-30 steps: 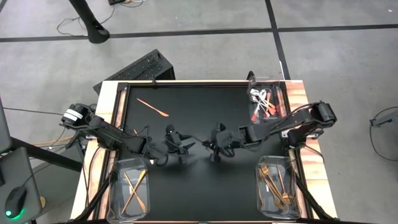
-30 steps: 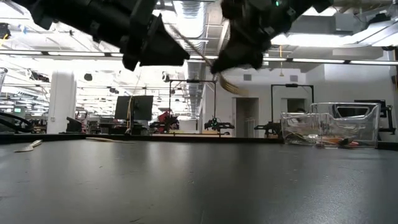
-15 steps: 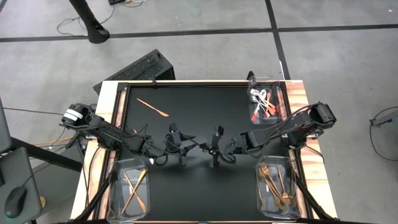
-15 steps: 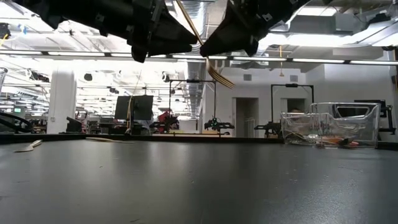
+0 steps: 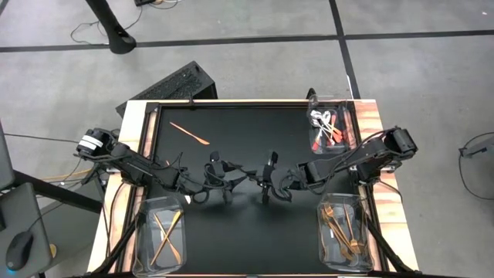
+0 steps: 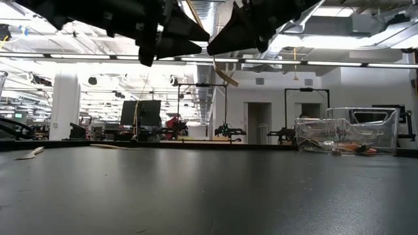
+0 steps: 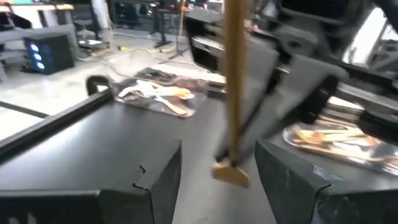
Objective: Sort silverware by color (type)
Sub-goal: Put the gold fork into the bottom right transparent bin
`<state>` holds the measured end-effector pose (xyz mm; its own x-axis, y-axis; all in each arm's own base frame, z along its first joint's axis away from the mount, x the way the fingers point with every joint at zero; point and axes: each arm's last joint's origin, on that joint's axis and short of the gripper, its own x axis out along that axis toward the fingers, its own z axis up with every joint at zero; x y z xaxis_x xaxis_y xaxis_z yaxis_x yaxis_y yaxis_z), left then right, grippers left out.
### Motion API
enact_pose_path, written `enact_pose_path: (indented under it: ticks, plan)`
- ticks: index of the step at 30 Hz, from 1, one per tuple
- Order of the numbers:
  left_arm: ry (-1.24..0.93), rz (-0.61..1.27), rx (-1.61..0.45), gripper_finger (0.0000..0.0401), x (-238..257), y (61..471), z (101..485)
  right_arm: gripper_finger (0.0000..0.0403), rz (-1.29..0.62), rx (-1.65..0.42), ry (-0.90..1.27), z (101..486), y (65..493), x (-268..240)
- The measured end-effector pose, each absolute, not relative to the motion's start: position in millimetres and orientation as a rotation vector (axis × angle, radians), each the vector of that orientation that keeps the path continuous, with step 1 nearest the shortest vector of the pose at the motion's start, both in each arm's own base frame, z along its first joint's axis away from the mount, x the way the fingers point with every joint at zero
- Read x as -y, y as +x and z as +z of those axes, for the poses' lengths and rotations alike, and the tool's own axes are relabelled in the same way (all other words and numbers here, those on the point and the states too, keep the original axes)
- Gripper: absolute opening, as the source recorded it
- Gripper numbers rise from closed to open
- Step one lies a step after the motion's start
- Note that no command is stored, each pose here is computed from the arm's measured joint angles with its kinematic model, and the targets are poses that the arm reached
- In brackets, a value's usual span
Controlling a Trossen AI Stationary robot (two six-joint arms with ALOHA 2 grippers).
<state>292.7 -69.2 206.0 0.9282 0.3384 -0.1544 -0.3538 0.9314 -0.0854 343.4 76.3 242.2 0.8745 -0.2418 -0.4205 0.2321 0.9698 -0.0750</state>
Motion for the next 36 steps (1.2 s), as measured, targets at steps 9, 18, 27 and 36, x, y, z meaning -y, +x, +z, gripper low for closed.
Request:
enact_pose_path:
  ticks: [9,18,27,36]
  plan:
    - [-0.120,0.276,-0.089,0.0136,60,297,212,0.0011,-0.217,-0.457,-0.021,241,342,-79]
    - [-0.109,0.237,-0.134,0.0013,61,297,211,0.0037,-0.229,-0.459,0.043,240,342,-79]
    - [-0.173,0.298,-0.406,0.0010,72,260,211,0.0099,-0.321,-0.504,0.126,235,338,-76]
    - [-0.158,0.318,-0.291,0.0008,76,262,221,0.0102,-0.270,-0.570,0.205,239,325,-84]
